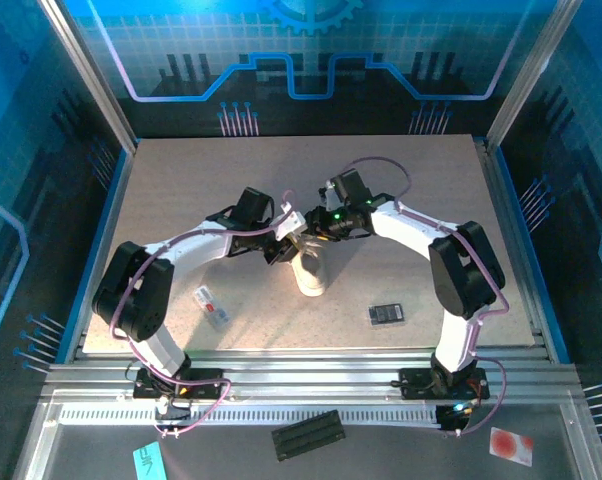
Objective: Tie the shoes
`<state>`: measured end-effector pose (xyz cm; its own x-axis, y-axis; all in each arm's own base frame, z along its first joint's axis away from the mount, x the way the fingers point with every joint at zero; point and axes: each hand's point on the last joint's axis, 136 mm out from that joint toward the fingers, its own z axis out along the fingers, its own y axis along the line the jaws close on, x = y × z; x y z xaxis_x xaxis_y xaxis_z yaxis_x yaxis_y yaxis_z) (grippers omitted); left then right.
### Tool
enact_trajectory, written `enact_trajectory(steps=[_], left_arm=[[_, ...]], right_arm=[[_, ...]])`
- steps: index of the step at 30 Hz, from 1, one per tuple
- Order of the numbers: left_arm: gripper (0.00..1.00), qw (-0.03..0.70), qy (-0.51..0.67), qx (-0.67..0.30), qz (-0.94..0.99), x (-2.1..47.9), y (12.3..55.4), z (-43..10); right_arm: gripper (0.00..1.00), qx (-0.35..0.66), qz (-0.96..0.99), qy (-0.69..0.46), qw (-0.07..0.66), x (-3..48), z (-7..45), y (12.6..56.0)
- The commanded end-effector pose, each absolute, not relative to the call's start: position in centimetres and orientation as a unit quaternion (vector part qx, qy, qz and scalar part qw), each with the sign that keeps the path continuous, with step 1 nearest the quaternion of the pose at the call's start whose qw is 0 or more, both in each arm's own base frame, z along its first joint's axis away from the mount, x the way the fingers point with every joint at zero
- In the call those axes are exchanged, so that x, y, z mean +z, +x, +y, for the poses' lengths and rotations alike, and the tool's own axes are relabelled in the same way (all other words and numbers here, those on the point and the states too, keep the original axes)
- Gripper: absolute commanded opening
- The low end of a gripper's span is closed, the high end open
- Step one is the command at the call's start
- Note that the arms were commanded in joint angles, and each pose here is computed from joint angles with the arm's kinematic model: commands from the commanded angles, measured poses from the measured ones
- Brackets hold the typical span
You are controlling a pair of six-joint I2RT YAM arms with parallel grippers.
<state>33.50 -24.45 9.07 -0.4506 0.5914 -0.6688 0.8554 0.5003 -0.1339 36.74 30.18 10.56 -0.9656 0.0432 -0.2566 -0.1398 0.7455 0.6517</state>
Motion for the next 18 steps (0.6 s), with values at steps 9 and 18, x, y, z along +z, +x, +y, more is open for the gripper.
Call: enact_trajectory(steps=[9,18], left_arm=[[0.23,0.254,0.430,-0.228,0.836,8.7,33.2,-24.6],[0.41,0.316,0.365,-0.267,0.834,13.7,34.2,-22.9]], right_arm=[[0.07,0.315,0.931,-0.069,0.168,11.4,30.5,36.5],[0.01,0.342,0.903,-0.140,0.217,12.2,31.4,35.3]])
